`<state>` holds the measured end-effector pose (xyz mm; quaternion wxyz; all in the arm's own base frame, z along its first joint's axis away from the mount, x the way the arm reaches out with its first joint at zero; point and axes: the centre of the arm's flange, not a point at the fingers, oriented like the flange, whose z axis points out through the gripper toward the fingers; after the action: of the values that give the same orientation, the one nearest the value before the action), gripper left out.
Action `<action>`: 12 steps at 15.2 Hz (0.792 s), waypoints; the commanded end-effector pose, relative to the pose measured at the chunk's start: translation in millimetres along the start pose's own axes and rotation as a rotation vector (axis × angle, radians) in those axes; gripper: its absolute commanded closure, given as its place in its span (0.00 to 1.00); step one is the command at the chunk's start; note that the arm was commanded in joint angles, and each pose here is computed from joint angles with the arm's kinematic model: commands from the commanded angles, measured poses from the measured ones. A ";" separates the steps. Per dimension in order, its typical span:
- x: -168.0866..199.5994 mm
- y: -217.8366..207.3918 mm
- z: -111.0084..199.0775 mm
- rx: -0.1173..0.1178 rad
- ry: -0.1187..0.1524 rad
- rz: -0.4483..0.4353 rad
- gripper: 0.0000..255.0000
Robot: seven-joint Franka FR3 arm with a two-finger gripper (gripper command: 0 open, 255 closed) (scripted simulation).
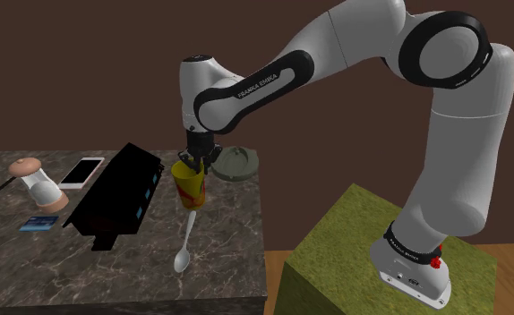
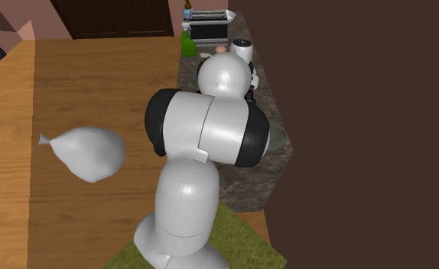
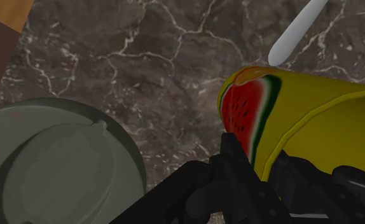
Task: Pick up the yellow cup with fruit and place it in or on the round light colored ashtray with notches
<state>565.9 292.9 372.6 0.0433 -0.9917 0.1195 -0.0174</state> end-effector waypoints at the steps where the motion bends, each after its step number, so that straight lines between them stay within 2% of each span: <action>1: 0.0 -0.1 0.2 0.000 0.000 0.000 1.00; 6: 0.0 -0.1 0.2 0.000 0.000 0.000 1.00; 12: 0.7 -2.9 -31.3 0.000 0.000 0.000 1.00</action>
<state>566.3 291.8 398.5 0.0433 -0.9917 0.1195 -0.0172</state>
